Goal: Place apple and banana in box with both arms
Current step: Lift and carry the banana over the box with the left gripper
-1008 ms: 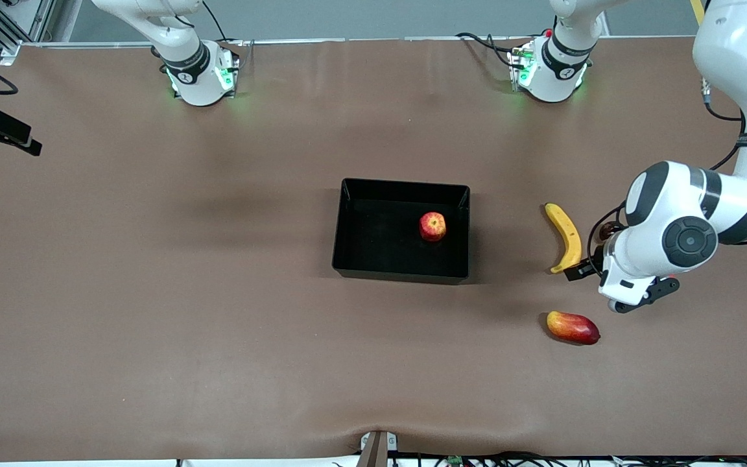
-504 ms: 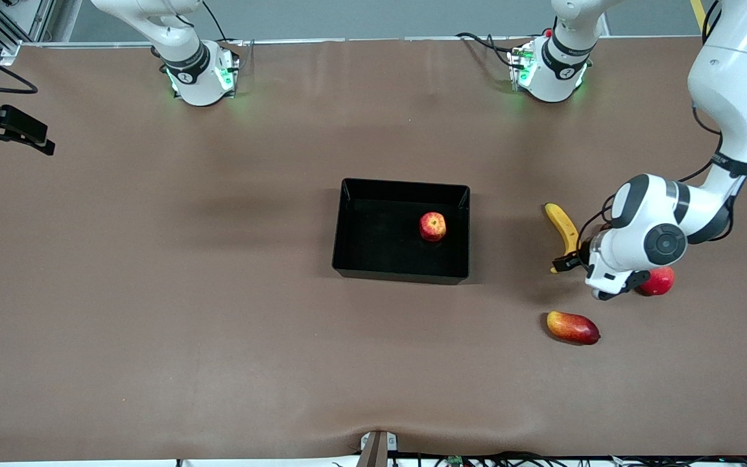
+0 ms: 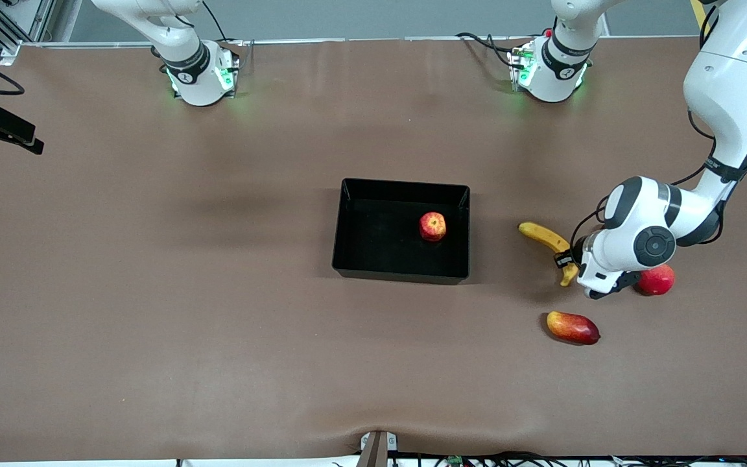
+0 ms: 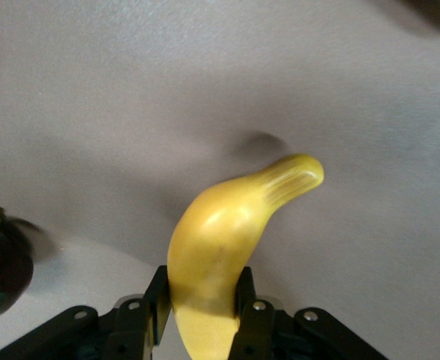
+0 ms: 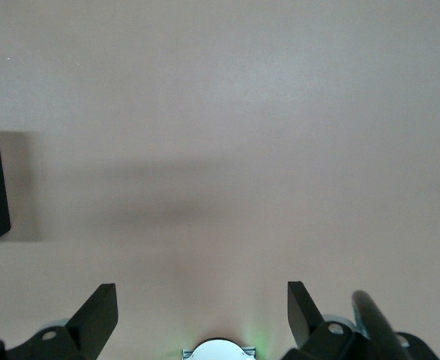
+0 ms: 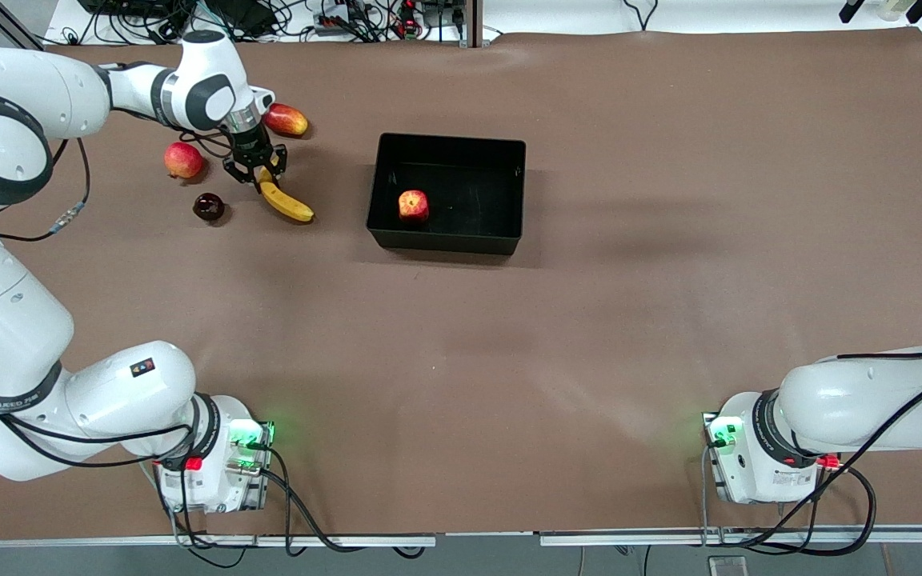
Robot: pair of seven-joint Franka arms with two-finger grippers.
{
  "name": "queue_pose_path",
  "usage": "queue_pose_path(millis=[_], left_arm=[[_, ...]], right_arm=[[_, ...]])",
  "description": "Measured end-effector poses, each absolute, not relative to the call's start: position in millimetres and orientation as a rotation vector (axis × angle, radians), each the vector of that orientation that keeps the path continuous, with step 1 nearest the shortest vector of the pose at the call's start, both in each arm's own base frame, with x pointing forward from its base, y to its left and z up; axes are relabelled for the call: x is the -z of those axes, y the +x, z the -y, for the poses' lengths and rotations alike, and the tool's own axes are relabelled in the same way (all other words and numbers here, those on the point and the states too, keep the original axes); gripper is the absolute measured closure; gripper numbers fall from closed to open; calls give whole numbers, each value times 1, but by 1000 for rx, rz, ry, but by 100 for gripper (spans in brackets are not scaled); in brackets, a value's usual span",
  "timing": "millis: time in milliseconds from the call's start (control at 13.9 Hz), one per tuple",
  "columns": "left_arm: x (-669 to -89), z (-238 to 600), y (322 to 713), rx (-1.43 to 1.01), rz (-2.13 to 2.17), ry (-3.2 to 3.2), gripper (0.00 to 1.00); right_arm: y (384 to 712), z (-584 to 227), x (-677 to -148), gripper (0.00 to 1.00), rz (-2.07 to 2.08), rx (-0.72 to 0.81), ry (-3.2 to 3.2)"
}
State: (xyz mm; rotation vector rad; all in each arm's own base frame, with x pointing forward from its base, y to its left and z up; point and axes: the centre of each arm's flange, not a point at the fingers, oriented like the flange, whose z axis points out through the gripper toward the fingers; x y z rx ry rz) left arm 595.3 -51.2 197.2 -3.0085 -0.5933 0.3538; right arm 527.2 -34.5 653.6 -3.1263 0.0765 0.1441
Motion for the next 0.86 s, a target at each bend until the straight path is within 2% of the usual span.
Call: queue_pose_path(millis=[216,648,864], left_arm=[[-243,90,602,-298,577,-3014,61],[-387,190,605,-185,531,-3024,61],[-416,215,604,-184,539,-3064,61]], right_arm=[[527,34,-654,0,-75,-144,-3126],[527,34,-654,0,-74,-144,-3126],[527,34,-654,0,-74,-144,-3126]])
